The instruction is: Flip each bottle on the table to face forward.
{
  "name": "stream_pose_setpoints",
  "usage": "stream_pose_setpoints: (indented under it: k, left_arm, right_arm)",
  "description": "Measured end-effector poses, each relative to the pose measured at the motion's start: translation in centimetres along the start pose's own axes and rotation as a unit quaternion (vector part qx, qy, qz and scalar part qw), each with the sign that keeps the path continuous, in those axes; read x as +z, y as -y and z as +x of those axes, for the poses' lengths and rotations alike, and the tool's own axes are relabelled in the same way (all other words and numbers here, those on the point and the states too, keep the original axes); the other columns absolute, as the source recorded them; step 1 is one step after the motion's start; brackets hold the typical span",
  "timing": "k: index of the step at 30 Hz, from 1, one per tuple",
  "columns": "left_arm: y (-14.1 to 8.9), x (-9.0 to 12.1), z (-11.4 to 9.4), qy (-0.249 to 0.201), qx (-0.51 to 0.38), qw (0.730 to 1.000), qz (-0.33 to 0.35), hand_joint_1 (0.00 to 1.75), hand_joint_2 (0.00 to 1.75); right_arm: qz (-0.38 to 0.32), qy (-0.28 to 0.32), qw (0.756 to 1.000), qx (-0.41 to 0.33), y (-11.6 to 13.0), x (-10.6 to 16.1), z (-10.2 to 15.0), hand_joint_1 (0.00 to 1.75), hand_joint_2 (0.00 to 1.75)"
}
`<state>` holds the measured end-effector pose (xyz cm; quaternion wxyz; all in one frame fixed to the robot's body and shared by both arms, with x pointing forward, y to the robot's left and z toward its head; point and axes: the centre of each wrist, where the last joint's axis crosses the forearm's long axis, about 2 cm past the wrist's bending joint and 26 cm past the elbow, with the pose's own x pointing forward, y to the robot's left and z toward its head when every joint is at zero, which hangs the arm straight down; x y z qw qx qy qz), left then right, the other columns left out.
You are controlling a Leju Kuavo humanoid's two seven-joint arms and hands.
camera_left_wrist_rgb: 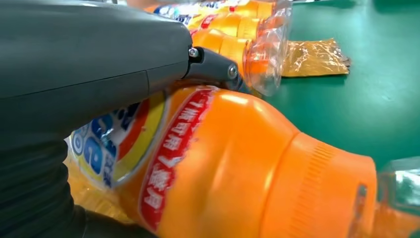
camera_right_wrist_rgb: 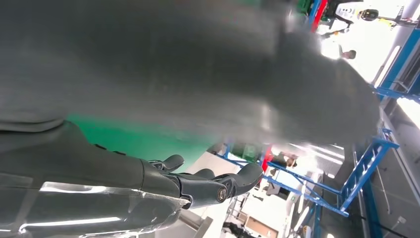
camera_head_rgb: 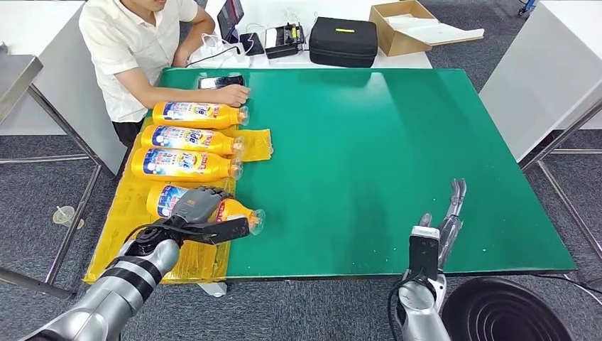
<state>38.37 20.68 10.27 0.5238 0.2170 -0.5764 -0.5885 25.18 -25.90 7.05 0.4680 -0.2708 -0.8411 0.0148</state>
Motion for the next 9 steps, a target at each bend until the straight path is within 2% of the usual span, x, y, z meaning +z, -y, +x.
stream_pose_setpoints:
  k: [9]
  left_arm:
    - [0.05,-0.39,-0.52,-0.014,0.083,0.996,-0.026,0.0,1.75]
  right_arm:
    - [0.007,-0.007,1.0,-0.003,-0.1,0.36,-0.26,0.0,1.75]
